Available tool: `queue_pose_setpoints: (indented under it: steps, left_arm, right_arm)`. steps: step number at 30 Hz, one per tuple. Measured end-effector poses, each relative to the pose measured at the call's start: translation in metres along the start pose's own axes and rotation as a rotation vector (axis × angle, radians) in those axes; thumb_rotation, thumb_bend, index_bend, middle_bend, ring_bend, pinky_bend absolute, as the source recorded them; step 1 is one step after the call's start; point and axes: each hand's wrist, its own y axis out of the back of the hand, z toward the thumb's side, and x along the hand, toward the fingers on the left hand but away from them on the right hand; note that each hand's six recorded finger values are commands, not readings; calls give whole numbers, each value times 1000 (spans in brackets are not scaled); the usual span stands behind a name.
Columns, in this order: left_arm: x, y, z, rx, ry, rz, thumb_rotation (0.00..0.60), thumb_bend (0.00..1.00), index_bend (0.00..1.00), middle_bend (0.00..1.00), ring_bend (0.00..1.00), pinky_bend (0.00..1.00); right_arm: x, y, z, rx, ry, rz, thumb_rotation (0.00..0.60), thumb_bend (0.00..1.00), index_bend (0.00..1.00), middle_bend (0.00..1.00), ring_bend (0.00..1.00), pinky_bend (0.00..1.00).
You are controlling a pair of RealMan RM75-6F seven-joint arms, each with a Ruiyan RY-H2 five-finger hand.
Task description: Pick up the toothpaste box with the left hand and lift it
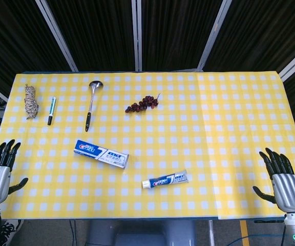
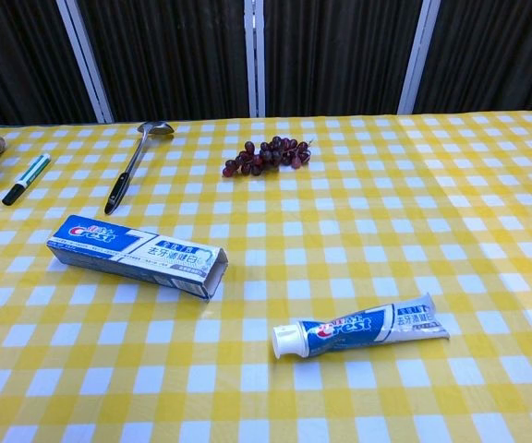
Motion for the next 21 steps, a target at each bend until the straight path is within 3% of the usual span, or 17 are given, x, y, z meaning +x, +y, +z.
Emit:
queue_pose_setpoints:
  steps: [21]
  left_arm:
    - [6,-5,3,-8,-22,-21,600,0,0,0,0,18]
  right_arm:
    - [-1,2,0,-9,-5,-11,600,85,0,0,0,0]
